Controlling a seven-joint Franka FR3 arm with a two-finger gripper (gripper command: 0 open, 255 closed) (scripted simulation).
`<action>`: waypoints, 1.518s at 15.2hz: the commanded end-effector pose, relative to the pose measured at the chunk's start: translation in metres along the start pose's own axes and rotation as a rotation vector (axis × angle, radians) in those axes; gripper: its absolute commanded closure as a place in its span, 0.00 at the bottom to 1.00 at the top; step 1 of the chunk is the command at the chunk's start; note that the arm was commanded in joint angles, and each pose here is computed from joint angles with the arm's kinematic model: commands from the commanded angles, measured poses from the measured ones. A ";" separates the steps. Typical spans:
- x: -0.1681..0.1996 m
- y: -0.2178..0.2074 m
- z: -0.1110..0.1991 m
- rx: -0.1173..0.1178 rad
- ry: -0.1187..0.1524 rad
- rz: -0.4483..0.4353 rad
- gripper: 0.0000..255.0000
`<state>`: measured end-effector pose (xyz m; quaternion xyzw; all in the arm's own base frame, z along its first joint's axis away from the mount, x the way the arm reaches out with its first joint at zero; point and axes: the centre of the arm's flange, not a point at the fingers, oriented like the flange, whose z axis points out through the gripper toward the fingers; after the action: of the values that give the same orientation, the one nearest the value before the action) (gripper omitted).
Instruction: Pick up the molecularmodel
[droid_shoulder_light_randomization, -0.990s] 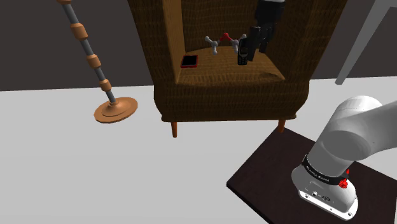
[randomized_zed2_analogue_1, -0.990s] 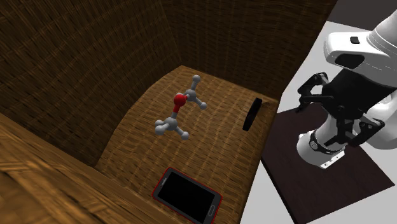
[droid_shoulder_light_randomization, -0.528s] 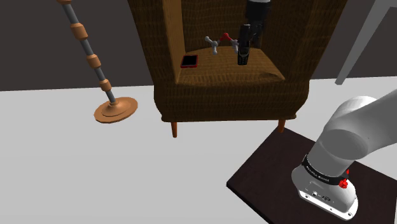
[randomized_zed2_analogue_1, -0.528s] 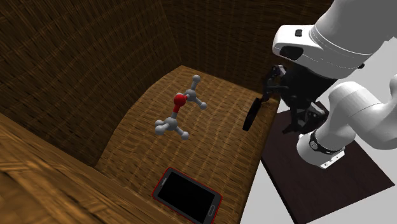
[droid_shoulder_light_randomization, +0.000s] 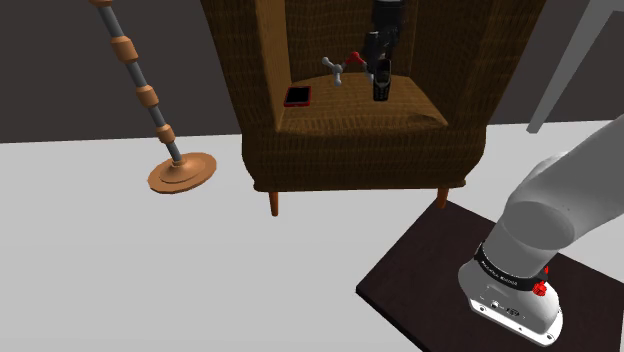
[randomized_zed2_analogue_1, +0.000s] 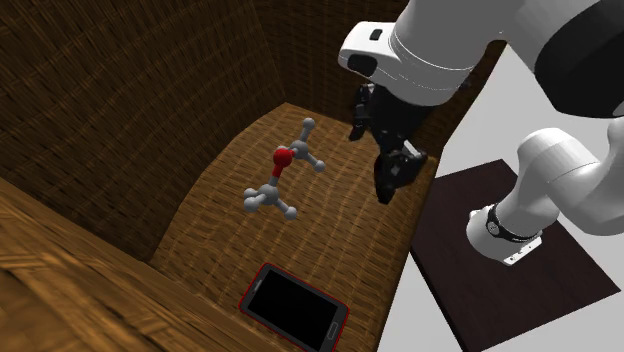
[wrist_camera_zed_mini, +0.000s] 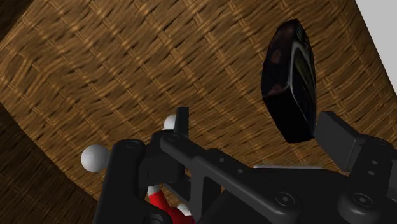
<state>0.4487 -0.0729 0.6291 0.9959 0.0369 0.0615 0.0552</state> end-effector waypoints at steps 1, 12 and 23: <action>0.020 0.020 0.003 -0.018 -0.001 -0.002 0.00; 0.087 0.078 0.029 -0.082 -0.005 -0.006 0.00; 0.086 0.076 0.054 -0.082 -0.005 -0.007 1.00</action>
<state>0.5442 -0.1415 0.6021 0.9920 0.0423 0.0670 0.0981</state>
